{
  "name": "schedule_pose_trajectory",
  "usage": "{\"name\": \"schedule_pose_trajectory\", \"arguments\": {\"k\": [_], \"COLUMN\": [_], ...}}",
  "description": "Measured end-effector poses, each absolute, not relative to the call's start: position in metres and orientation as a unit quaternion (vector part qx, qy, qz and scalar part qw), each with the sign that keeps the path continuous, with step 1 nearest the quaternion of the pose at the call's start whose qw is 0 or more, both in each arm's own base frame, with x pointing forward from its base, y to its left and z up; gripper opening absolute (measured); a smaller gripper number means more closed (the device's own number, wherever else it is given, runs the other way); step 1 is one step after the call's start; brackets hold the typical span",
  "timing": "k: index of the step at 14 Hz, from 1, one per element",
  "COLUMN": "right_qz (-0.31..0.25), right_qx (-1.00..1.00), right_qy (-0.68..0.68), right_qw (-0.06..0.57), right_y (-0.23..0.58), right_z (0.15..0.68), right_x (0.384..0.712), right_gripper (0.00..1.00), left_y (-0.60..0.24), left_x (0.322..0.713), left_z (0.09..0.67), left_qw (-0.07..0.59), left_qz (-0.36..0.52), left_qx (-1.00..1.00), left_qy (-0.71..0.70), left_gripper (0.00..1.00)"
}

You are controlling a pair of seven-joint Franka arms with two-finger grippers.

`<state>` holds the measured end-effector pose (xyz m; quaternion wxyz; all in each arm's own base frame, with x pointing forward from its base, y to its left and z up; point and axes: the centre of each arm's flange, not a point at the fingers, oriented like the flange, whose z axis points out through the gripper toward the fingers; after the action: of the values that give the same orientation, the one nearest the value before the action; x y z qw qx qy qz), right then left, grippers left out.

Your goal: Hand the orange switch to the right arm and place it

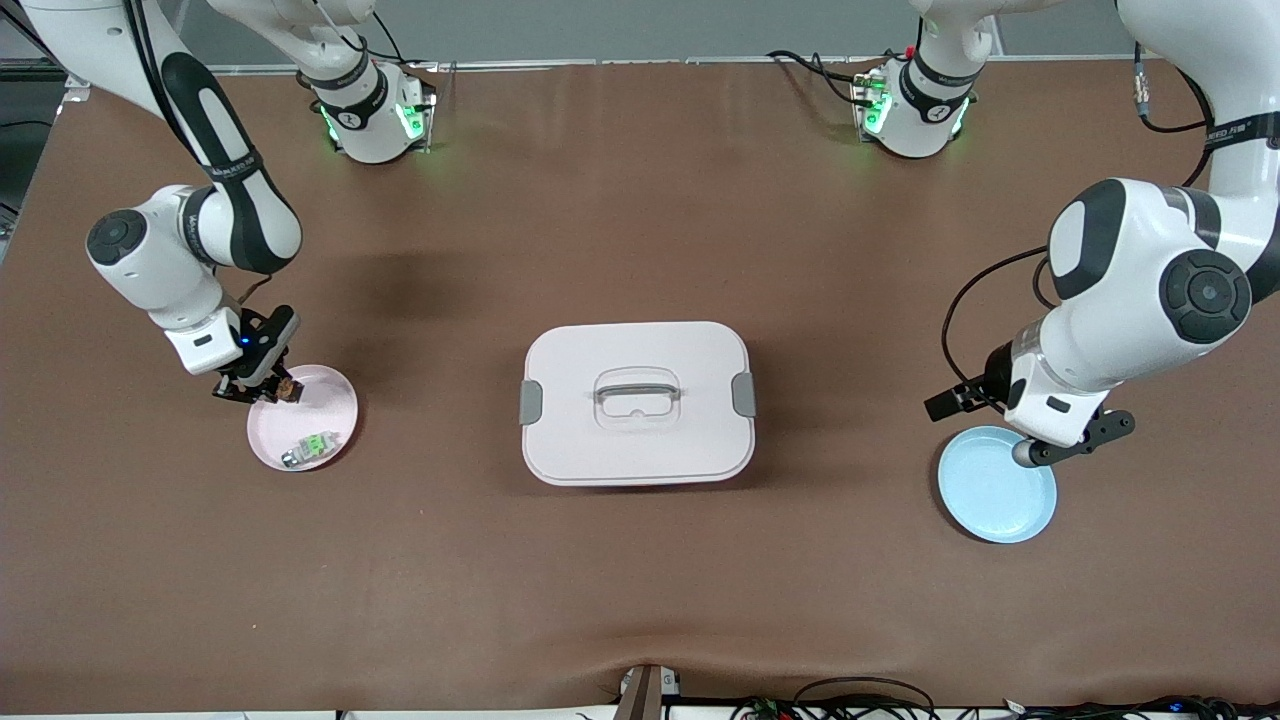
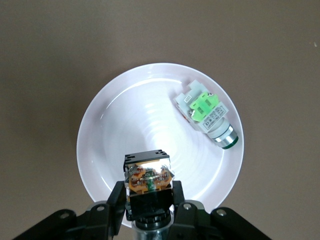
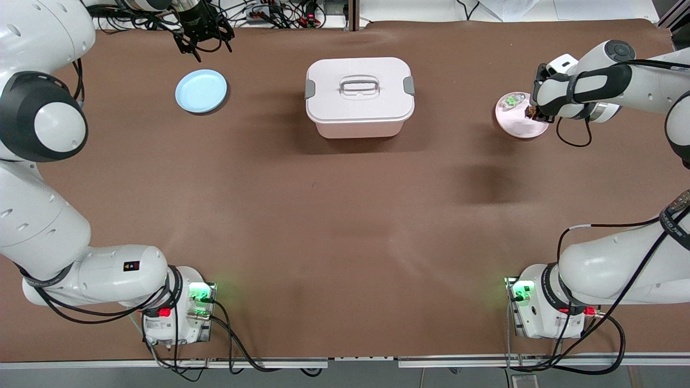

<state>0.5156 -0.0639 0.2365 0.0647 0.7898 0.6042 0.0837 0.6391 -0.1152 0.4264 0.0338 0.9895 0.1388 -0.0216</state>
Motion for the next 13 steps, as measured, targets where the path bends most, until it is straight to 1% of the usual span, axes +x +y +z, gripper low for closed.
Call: {"name": "schedule_pose_trajectory", "arguments": {"k": [3, 5, 7, 9, 13], "right_qz": [0.084, 0.086, 0.089, 0.088, 0.087], "right_qx": [0.783, 0.772, 0.768, 0.767, 0.767], "right_qy": [0.613, 0.625, 0.629, 0.630, 0.631], "right_qw": [0.069, 0.074, 0.078, 0.079, 0.078], "right_y": [-0.063, -0.056, -0.052, -0.051, -0.052], "right_z": [0.222, 0.215, 0.209, 0.204, 0.200], "right_x": [0.516, 0.517, 0.517, 0.517, 0.516], "right_gripper": [0.41, 0.41, 0.41, 0.41, 0.41], "left_y": [-0.106, -0.092, -0.084, -0.080, -0.065], "left_x": [0.642, 0.644, 0.644, 0.647, 0.650], "left_z": [0.442, 0.460, 0.481, 0.503, 0.527], "left_qw": [0.030, 0.026, 0.024, 0.026, 0.028], "left_qz": [-0.004, 0.007, 0.020, 0.039, 0.059], "left_qx": [0.999, 0.999, 0.999, 0.999, 0.996], "left_qy": [0.024, -0.021, -0.016, 0.022, 0.055], "left_gripper": [1.00, 1.00, 1.00, 1.00, 1.00]}}
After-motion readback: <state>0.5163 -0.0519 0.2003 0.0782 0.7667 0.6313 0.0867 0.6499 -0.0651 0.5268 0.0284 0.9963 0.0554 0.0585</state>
